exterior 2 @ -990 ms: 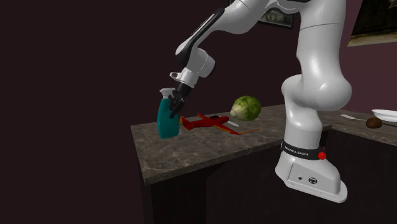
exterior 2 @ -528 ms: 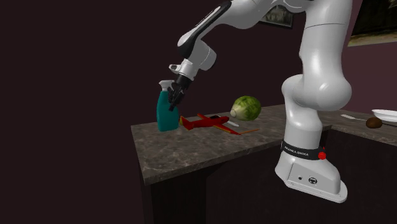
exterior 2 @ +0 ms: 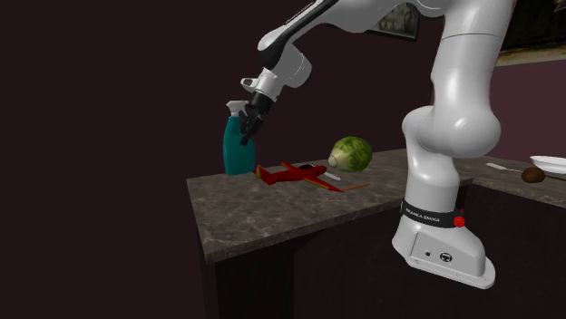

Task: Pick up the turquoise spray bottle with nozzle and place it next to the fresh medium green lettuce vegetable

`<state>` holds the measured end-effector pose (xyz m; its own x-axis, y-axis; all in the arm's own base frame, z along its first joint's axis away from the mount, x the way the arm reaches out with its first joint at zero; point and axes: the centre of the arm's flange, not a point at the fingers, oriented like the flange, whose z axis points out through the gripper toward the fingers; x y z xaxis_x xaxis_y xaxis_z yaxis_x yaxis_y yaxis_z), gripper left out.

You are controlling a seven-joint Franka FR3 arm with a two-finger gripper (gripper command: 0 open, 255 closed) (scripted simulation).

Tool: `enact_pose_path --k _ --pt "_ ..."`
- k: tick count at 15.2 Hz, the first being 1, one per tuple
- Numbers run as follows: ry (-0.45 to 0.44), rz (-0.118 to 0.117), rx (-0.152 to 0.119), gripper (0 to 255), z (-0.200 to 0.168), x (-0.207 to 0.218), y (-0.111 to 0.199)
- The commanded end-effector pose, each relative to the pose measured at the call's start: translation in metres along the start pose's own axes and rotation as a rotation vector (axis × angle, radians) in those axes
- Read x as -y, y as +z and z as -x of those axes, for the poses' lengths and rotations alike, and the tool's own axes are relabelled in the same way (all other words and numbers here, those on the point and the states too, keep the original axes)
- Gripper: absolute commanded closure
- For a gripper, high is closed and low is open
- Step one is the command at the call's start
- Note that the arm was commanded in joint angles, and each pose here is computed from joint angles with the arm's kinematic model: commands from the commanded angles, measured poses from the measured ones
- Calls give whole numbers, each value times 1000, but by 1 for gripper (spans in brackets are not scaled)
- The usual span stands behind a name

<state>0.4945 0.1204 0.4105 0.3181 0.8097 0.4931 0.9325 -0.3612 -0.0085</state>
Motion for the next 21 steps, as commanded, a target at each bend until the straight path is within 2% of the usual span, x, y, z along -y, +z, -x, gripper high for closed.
enact_pose_path --k 1,21 --pt "0 0 0 255 -5 0 -9" --pt "0 0 0 255 -57 1 -100"
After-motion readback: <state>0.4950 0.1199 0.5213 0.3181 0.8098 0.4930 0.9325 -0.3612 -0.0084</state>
